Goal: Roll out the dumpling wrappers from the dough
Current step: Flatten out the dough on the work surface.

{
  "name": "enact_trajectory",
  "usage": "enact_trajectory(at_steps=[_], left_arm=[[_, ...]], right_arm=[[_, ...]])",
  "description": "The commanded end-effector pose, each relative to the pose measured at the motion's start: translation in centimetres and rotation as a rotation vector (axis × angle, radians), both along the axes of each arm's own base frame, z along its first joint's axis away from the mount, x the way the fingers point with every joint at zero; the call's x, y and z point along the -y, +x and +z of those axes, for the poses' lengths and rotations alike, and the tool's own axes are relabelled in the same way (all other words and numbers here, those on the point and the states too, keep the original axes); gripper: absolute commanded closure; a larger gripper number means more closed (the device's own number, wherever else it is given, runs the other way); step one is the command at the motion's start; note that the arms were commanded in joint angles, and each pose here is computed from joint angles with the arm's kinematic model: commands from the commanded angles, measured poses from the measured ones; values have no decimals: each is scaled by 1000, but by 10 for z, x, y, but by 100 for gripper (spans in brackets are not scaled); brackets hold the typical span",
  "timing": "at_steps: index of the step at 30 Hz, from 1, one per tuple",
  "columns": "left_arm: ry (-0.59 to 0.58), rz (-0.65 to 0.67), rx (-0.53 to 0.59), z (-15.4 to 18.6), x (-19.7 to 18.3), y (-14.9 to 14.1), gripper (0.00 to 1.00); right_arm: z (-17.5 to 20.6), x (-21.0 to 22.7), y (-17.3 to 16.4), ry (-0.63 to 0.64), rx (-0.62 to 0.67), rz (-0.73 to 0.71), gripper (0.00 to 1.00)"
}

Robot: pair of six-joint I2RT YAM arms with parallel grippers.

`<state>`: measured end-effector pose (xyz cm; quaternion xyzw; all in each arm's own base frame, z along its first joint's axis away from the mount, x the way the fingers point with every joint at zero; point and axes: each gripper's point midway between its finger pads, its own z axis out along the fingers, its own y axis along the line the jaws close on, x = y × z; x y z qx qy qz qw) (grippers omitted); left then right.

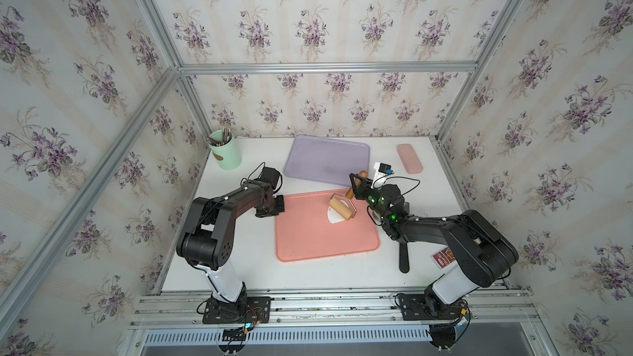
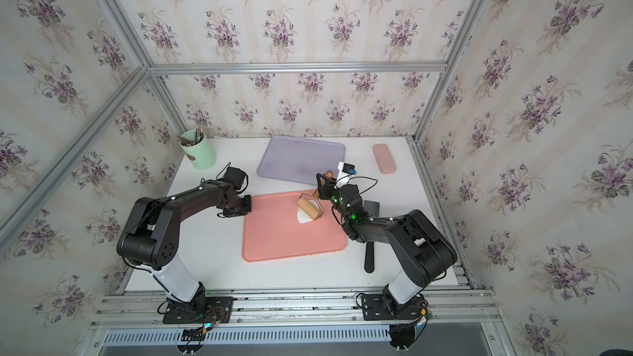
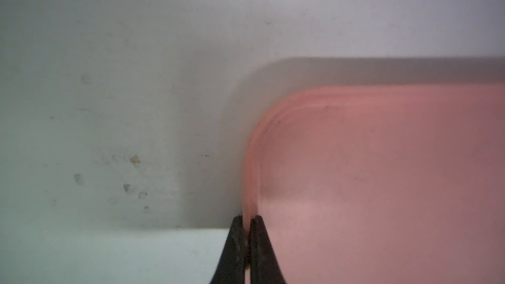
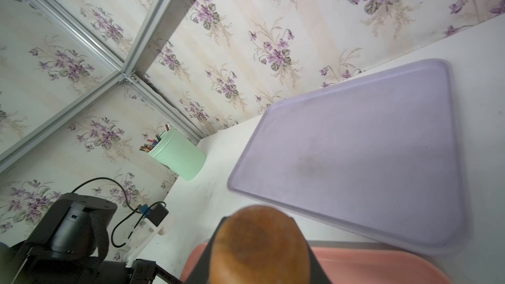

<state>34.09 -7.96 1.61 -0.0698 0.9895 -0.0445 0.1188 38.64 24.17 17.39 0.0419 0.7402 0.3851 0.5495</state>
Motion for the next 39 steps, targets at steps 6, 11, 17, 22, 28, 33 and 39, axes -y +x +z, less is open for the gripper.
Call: enact_trajectory(at_steps=[6,11,17,22,28,33,39], left_arm=[[52,4,-27,-8,-9,-4,100],[35,15,-24,-7,-7,-5,100],[56,32,-25,-7,-12,-8,100],[37,27,-23,-7,-9,-7,100],[34,23,-16,-6,-8,-4,100],[31,30,-14,-6,-8,-3,100],[52,42,-20,-6,-13,-7,100]], right_arm=[[-51,9,38,-151,-45,-132,100],[-84,63,43,-213,-111,-305,100],[-85,105,31,-297,-111,-438,100],[-50,89,26,-216,-47,-368,100],[-2,16,15,-139,37,-184,100],[-45,-3,21,-146,-42,-145,100],[-90,39,11,-212,-134,-258,100]])
